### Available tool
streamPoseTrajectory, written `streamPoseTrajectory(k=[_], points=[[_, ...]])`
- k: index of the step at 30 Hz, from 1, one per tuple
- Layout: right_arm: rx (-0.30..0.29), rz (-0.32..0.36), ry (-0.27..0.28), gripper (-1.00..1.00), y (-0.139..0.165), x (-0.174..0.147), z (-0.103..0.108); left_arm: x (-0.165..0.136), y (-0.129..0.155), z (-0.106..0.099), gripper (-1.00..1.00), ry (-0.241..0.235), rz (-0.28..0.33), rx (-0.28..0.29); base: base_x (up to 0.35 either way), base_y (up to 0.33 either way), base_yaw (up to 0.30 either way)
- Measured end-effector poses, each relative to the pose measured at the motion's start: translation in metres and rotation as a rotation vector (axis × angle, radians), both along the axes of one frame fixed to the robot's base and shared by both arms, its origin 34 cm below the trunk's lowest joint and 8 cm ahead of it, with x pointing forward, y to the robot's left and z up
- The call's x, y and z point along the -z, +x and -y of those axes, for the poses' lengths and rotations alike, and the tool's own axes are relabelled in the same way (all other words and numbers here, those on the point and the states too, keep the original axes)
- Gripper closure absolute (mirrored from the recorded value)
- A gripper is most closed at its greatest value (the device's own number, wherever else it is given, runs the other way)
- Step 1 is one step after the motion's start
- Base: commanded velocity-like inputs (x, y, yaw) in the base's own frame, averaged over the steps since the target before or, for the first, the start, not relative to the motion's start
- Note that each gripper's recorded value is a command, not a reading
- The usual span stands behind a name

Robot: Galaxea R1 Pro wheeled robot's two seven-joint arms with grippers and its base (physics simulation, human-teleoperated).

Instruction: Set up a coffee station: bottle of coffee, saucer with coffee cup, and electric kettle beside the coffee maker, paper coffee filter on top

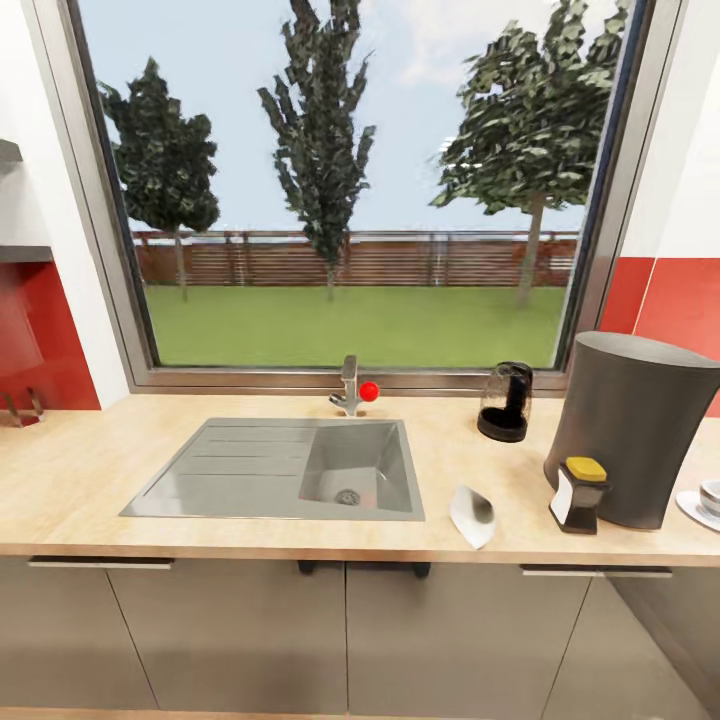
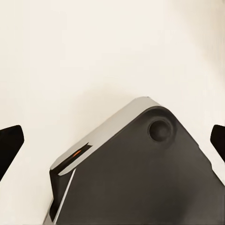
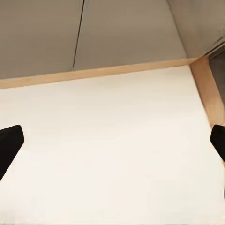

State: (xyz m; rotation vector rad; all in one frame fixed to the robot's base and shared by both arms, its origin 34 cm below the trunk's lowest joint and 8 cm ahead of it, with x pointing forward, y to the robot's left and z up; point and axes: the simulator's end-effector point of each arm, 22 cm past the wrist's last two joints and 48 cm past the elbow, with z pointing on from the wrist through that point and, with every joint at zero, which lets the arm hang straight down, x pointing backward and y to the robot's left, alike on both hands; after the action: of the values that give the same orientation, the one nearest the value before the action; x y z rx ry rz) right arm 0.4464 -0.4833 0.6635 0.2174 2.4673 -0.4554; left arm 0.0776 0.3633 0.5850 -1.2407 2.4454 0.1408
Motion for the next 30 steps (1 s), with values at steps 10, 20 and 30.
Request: streamPoseTrajectory(k=[10, 20, 30], points=[[-0.097, -0.134, 0.118, -1.0, -0.073, 0.048, -0.045, 0.0, 0.005, 0.016, -1.0, 0.001, 0.018, 0.021, 0.0, 0.0, 0.0], [-0.287, -0.182, 0.115, -1.0, -0.102, 0.062, -0.08, 0.0, 0.008, 0.029, -1.0, -0.001, 0.029, 0.036, 0.0, 0.0, 0.0], [-0.314, -0.177, 0.123, -1.0, -0.109, 0.066, -0.093, 0.002, 0.007, 0.05, -1.0, -0.025, 0.029, 0.034, 0.0, 0.0, 0.0]])
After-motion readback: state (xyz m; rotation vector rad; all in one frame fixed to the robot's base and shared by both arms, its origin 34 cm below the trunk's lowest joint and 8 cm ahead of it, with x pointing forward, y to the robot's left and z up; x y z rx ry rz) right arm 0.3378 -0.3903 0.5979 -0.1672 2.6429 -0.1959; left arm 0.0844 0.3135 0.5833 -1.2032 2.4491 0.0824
